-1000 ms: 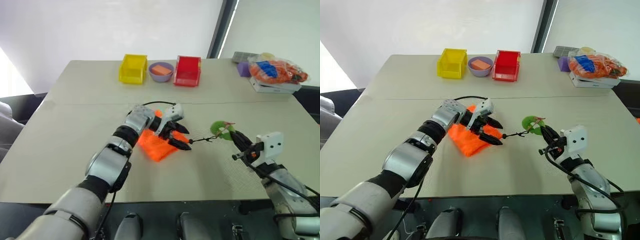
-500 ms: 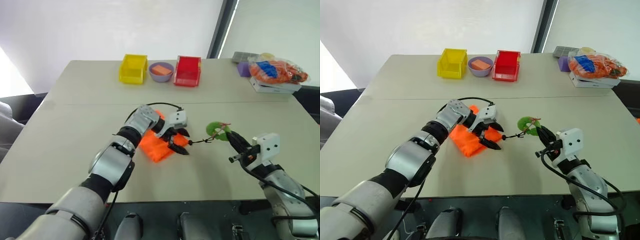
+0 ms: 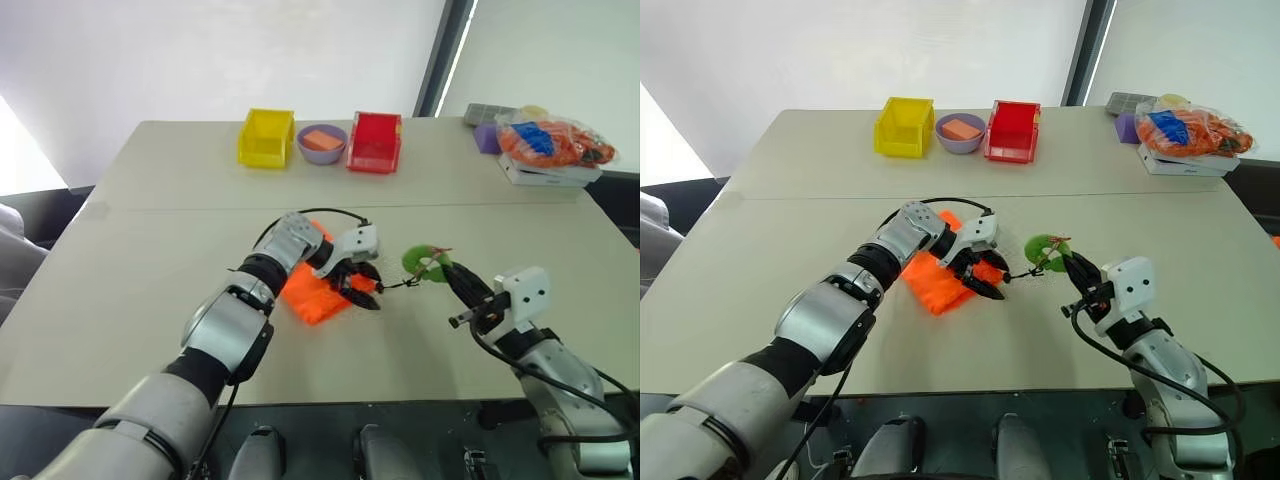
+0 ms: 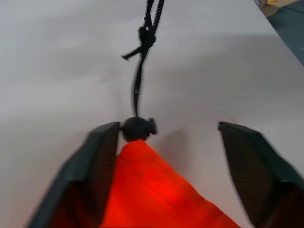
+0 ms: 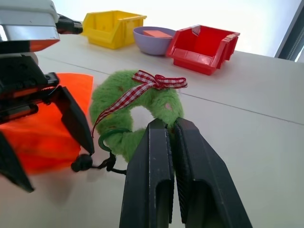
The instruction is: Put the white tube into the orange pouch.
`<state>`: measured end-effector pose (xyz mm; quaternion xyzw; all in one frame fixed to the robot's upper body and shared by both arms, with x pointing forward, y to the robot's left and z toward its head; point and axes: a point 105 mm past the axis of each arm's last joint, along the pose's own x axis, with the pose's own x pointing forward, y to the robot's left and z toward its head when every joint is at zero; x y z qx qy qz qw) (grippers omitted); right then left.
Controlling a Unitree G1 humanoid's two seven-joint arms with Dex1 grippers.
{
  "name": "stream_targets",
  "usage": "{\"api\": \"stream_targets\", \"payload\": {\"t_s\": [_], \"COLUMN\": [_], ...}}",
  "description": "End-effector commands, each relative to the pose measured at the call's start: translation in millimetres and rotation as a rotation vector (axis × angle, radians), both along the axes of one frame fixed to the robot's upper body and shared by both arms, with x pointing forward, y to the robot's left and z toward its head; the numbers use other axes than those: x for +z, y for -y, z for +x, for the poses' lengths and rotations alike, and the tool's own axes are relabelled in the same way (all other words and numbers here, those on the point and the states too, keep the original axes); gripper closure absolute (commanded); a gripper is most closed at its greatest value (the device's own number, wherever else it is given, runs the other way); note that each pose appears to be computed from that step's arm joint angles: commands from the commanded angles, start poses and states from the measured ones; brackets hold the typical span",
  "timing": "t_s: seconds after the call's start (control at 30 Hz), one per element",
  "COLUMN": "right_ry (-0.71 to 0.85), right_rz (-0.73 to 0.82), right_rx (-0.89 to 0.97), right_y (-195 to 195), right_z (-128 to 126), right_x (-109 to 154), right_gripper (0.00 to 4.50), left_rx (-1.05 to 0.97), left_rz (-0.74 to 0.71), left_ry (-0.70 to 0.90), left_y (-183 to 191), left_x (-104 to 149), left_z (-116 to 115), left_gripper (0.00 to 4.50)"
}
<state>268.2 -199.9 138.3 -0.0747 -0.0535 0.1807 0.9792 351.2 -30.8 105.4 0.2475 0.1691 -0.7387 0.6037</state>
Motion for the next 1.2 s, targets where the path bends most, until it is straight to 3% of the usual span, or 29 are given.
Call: {"api": "stream_targets", "payload": {"t_s": [0.03,0.1,0.33,0.57,1.03,1.2], "right_ry": [0.059,0.06,0.095,0.206,0.197,0.205], "right_rz": [-0.016,-0.018,-0.039,-0.035,0.009,-0.003], "right_rx": [0.018,0.019,0.033,-0.024,-0.042,-0.094], "right_y": [-5,-7,-16,-13,-8,1], "right_z": [-2,-2,0,7,18,20], "right_x": [17,18,32,61,52,50], "right_gripper": [4.5,4.5,4.5,4.5,4.5,4.5], "left_rx": [-0.005,0.002,0.021,0.113,0.232,0.16], "left_rz": [0.009,0.004,-0.01,-0.155,-0.287,-0.167], "left_ry": [0.041,0.034,0.035,-0.018,-0.242,-0.08], "left_y": [2,2,-3,-8,-20,-29], "left_x": [6,6,4,23,45,25], "left_z": [3,3,5,14,21,18], "left_gripper": [2.91,3.85,3.85,3.85,3.85,3.85]}}
